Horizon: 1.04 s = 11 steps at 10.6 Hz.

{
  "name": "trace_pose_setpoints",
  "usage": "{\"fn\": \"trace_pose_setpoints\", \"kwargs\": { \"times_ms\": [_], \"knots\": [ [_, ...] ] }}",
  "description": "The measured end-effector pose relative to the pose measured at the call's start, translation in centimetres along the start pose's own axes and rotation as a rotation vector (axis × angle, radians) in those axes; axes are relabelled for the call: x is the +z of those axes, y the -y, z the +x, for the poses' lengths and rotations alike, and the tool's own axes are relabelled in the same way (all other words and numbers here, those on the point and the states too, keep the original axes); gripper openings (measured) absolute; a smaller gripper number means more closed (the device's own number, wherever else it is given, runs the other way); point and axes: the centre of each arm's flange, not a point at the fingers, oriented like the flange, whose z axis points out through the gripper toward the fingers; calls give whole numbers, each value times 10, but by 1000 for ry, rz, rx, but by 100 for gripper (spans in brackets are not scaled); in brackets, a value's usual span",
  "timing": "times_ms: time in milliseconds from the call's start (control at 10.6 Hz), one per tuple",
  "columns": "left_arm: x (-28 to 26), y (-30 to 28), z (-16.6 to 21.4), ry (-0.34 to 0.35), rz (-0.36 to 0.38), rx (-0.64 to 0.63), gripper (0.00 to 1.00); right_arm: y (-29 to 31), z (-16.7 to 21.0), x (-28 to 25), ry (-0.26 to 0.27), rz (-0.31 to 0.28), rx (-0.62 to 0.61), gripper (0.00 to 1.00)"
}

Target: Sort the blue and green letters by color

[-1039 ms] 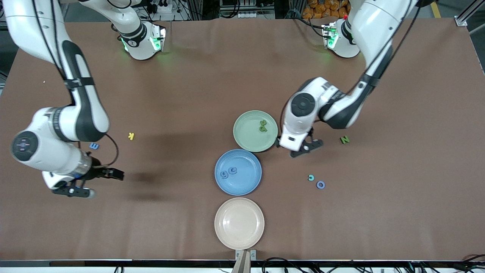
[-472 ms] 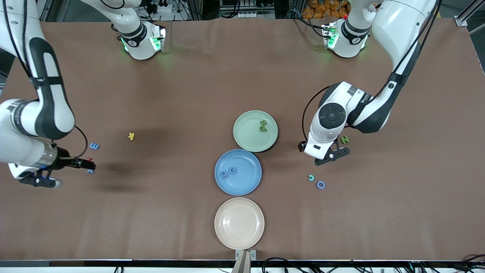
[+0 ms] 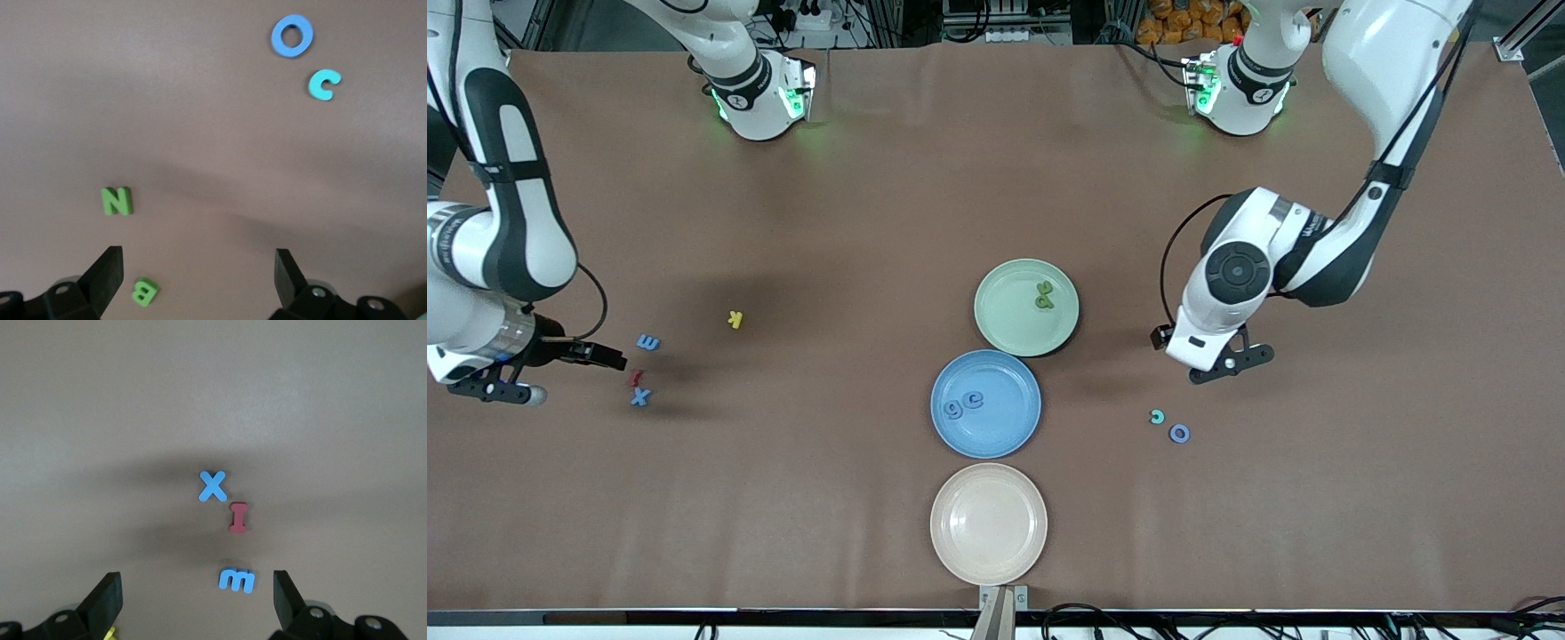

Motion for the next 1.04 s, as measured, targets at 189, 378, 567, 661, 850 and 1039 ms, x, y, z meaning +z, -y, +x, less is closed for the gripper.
{"fn": "trace_pose_setpoints", "kwargs": {
  "times_ms": [189,378,567,661,850,1039],
  "knots": [
    [-10,13,-4,-10,0,9,100,-5,-18,30,-7,-4,10,100],
    [-13,22,-19,-20,26,19,100,-15,-39,56,19,-3,32,100],
    [-8,45,-25,-21,31,-2,100,-22,-49,66,41,0,47,100],
    [-2,59,-24,-28,20,-10,100,-24,-51,69,46,0,51,100],
    [23,84,-28,-58,-14,-30,100,-27,-57,80,32,-3,58,100],
    [47,96,-37,-62,-36,-39,100,-28,-62,95,37,-4,62,100]
  ]
}}
